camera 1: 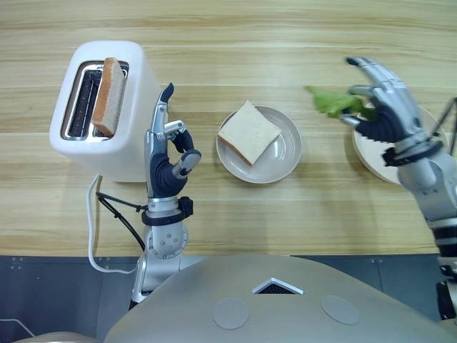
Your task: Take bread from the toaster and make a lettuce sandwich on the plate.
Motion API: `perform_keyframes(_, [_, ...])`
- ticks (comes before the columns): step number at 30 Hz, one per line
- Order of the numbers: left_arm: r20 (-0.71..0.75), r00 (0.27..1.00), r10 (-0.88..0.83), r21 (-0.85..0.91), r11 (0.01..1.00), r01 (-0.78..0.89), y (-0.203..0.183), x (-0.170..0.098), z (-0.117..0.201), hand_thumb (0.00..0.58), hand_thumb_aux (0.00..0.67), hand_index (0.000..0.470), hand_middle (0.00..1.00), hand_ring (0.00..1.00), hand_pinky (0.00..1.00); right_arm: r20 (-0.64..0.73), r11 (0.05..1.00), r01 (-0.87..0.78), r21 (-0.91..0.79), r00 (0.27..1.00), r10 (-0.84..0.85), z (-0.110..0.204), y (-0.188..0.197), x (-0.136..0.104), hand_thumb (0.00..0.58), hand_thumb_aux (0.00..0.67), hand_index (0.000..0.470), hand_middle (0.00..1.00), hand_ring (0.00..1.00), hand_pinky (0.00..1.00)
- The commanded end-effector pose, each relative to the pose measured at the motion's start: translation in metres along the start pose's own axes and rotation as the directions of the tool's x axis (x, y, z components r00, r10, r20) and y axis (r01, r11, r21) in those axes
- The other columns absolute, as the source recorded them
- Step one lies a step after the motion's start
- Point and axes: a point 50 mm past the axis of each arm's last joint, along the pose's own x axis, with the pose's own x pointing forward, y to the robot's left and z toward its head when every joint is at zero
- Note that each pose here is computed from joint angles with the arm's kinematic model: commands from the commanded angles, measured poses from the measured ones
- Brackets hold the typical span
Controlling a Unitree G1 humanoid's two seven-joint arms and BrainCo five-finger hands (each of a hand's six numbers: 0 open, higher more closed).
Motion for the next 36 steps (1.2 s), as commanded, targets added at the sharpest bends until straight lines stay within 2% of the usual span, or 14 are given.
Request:
perform_keyframes(1, [0.083,0.995,0.053,0.040,0.998,-0.056,0.006,-0.001,0.013,0.000,0.000,0.000,0.72,0.72,0.72,0.080,0.992,-0.127,0.028,0.989,0.124,0.016,0.027,0.025,0.580,0.670,0.470,0.00,0.00,0.00])
perform_keyframes(7, [0.037,0.998,0.041,0.042,0.998,-0.042,0.004,-0.004,0.001,0.000,0.000,0.000,0.68,0.68,0.68,0.176,0.955,-0.296,0.018,0.941,0.288,0.034,0.070,0.042,0.580,0.670,0.470,0.00,0.00,0.00])
perform_keyframes(12, [0.006,1.000,0.021,0.021,1.000,-0.021,-0.002,-0.006,-0.004,0.000,0.000,0.000,0.67,0.67,0.67,0.188,0.916,-0.402,-0.009,0.899,0.396,0.031,0.089,0.050,0.580,0.670,0.470,0.00,0.00,0.00])
perform_keyframes(17, [0.004,1.000,0.001,0.001,1.000,-0.001,-0.009,-0.007,-0.005,0.000,0.000,0.000,0.67,0.67,0.67,0.223,0.936,-0.351,-0.014,0.912,0.345,0.038,0.075,0.065,0.580,0.670,0.470,0.00,0.00,0.00])
perform_keyframes(26, [-0.013,1.000,0.000,-0.003,1.000,0.000,-0.010,-0.011,-0.005,0.000,0.000,0.000,0.67,0.67,0.67,0.258,0.969,-0.243,-0.040,0.934,0.245,0.047,0.034,0.070,0.580,0.670,0.470,0.00,0.00,0.00])
perform_keyframes(29, [-0.019,1.000,-0.003,-0.003,1.000,0.003,-0.011,-0.012,-0.006,0.000,0.000,0.000,0.67,0.67,0.67,0.243,0.967,-0.254,-0.031,0.936,0.254,0.046,0.042,0.075,0.580,0.670,0.470,0.00,0.00,0.00])
perform_keyframes(36, [-0.030,1.000,-0.009,-0.001,1.000,0.009,-0.011,-0.013,-0.011,0.000,0.000,0.000,0.67,0.67,0.67,0.169,0.930,-0.367,-0.025,0.915,0.366,0.035,0.090,0.091,0.580,0.670,0.470,0.00,0.00,0.00])
